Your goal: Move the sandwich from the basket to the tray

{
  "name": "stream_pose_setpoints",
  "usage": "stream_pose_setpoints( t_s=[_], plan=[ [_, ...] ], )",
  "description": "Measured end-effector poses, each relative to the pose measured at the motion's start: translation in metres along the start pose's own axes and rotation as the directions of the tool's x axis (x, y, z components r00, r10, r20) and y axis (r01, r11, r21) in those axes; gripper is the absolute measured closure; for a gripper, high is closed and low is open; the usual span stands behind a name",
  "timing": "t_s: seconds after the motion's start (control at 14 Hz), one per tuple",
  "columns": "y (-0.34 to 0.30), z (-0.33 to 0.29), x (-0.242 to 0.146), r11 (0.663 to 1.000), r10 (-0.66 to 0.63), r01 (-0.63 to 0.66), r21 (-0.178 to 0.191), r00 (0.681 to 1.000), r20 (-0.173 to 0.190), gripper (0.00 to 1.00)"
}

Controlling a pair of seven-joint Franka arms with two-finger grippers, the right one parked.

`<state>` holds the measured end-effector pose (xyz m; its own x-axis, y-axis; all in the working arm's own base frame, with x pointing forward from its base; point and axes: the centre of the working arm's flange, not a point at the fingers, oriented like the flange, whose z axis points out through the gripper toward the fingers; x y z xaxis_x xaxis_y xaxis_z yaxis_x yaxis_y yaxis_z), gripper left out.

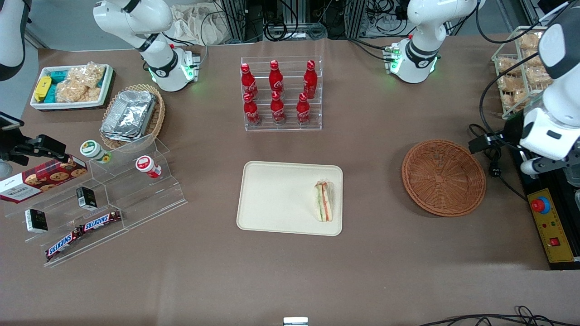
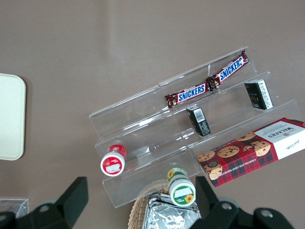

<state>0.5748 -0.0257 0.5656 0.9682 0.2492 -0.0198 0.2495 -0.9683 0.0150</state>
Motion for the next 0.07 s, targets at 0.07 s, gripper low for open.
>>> stream_pose_setpoints(
  t_s=[0.07],
  plan=[
    [-0.004,-0.0041,0.004,1.0,-0.003,0.003,-0.005,1.0,-0.008,0.0]
  ],
)
